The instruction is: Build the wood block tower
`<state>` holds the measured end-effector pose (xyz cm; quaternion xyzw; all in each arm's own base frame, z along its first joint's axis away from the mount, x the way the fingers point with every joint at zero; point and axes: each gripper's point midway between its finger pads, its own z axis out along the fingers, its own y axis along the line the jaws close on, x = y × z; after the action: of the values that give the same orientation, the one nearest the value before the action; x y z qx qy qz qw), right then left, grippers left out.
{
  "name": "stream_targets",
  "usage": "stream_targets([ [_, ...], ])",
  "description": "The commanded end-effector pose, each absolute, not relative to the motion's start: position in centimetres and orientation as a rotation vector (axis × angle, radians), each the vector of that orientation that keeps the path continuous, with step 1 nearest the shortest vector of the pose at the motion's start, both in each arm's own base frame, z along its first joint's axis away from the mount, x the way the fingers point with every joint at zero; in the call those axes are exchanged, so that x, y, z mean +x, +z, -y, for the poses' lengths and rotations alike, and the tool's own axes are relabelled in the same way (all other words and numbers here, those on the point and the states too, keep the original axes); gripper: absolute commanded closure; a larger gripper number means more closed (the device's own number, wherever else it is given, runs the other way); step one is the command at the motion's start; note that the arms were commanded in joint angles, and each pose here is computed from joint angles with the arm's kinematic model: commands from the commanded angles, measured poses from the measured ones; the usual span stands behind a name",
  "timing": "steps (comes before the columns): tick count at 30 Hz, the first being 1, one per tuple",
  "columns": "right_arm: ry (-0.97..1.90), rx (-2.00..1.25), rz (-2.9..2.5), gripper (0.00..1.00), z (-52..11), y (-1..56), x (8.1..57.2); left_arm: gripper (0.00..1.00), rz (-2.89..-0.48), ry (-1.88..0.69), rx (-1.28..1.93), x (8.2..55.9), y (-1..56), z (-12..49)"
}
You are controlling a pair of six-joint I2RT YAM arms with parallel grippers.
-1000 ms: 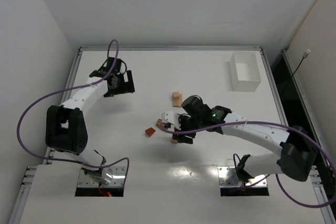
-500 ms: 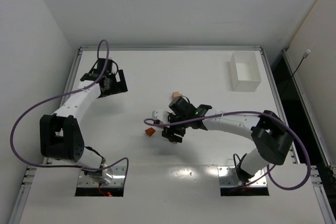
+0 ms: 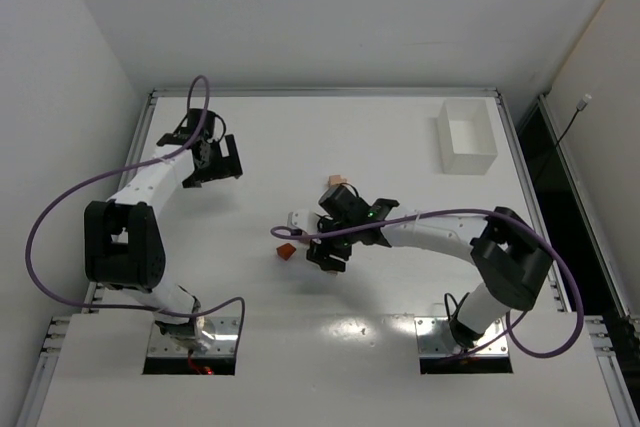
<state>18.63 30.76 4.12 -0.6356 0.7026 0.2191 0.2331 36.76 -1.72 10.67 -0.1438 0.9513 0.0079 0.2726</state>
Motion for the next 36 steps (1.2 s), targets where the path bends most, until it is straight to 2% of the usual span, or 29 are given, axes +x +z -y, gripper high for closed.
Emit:
stream_targets([
  [1,0.62,-1.771,-1.877,0.42,-30.9,4.5,18.3,0.03,-2.52,0.002,-0.379,37.8,12.3,1.5],
  [32,0.612,-1.818,-2.013,0.42,-30.2,1.9,18.2,0.03,-2.539,-0.01,-0.388,38.9,11.8,1.8],
  [35,0.602,-1.808,-2.025,0.53,-30.4,1.8,18.4,0.03,-2.537,-0.006,-0.4,38.9,11.8,1.4],
  [36,0.603,-1.803,-2.016,0.64,-30.6,1.9,18.6,0.03,-2.546,-0.004,-0.401,38.9,11.5,1.4],
])
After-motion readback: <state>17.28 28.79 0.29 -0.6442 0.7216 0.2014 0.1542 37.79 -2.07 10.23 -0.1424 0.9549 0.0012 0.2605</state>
